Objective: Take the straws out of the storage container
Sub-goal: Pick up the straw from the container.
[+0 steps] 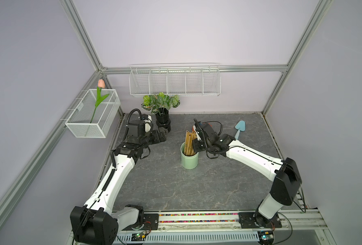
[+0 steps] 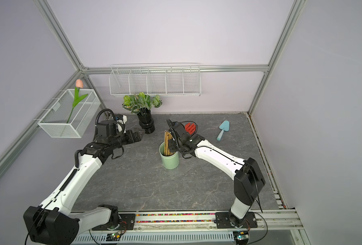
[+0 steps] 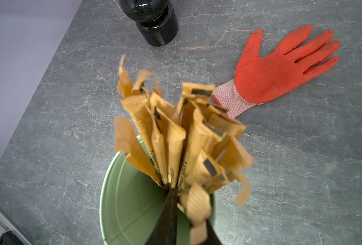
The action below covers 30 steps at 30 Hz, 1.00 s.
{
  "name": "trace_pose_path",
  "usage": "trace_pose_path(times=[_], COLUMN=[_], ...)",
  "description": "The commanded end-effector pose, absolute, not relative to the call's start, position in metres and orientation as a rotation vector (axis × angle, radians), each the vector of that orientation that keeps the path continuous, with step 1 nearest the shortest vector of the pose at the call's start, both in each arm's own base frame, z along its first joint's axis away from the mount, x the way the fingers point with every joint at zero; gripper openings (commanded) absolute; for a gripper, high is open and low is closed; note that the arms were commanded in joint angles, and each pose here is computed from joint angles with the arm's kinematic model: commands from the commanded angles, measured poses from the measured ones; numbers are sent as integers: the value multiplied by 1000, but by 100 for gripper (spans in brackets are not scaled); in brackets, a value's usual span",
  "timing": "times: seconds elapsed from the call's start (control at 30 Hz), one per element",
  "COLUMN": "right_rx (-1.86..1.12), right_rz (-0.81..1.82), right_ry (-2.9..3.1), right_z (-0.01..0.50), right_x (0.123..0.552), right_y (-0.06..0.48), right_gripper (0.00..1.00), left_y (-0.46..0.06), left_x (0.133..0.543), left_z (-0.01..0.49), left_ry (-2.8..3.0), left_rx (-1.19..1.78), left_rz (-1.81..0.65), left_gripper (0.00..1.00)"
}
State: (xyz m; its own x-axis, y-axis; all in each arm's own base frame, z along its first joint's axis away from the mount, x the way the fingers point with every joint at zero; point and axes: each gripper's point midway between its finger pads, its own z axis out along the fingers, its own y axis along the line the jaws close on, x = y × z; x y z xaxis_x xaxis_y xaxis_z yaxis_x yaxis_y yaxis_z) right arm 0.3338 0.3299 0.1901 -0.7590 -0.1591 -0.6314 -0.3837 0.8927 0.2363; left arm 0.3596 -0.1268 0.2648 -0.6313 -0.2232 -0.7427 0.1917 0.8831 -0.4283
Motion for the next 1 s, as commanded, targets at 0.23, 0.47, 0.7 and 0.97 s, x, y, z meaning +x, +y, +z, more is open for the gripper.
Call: trace_pose_path(times=[0.23,0.47,0.7,0.97], right_rx=[-392,-401,-436,-460], right_rz=[442,455,456,482], right_ry=[2440,2436,2428,2391], right_z=[189,194,210,232], right_x=[340,338,330,320], right_y=[332,333,327,320], right_gripper=[15,11,8,8], left_y=[-131,-131,-132,-133], left_x=[361,362,362,362], left_z=[264,263,263,263], left_ry=[2186,2192,2192,2194], left_rx=[4,5,6,10], left_rz=[-608,-609,-614,-618], left_gripper=[100,100,100,100])
